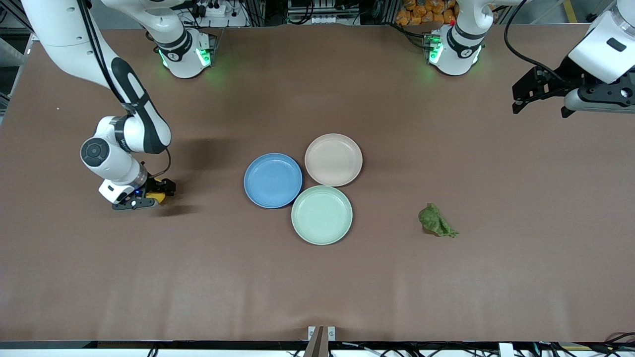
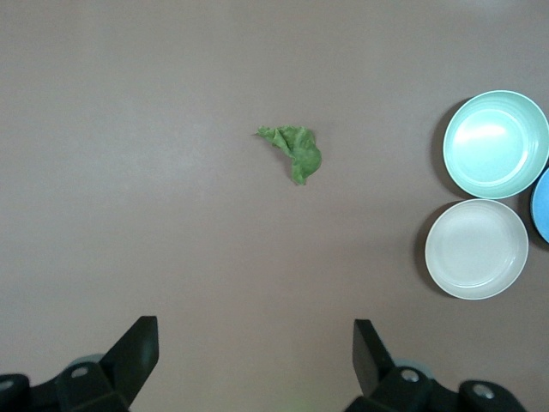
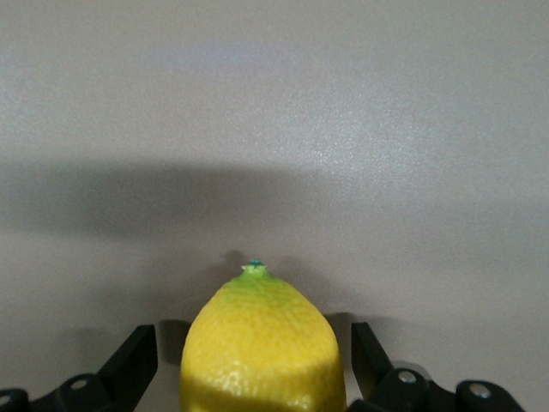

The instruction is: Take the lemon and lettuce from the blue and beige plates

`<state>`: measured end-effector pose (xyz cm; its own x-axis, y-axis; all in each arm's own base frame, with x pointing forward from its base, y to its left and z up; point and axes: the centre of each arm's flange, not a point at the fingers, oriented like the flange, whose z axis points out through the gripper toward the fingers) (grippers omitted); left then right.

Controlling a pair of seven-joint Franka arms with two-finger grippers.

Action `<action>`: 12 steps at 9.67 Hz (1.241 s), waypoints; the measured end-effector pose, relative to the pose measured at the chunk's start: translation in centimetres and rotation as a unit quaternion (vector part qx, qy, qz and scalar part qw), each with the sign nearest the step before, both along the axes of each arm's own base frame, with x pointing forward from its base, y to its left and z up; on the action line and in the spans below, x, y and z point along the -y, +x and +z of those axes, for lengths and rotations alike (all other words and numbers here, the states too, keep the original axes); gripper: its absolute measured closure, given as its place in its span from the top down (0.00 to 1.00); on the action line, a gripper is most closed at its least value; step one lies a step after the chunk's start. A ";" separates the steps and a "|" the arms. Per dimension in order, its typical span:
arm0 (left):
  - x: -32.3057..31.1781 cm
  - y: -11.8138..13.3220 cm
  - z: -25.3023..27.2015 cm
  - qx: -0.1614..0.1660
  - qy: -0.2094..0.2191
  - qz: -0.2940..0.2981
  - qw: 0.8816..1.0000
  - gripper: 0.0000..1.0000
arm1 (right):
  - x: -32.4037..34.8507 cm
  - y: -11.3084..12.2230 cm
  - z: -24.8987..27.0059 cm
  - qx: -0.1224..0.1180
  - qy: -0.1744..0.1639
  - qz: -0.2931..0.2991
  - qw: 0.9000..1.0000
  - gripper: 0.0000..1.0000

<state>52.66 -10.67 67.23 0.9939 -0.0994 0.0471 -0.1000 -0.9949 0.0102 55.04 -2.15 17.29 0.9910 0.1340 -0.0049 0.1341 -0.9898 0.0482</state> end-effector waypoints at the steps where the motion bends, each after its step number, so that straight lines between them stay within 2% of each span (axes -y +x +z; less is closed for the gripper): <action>1: 0.0 0.0 0.0 0.000 0.000 0.000 1.000 1.00 | -0.1 0.6 0.6 -0.013 0.001 0.000 1.000 1.00; 4: 0.0 0.0 0.0 0.000 0.000 0.000 1.000 1.00 | -0.3 2.8 4.1 -0.037 0.004 -0.001 0.999 1.00; 6: 0.0 0.0 0.0 0.000 0.000 0.000 1.000 1.00 | -0.3 3.7 6.8 -0.026 0.006 -0.001 1.000 1.00; 12: -0.1 0.0 -0.1 -0.001 0.000 0.001 1.000 1.00 | -0.1 2.6 16.9 -0.022 0.019 -0.009 1.000 1.00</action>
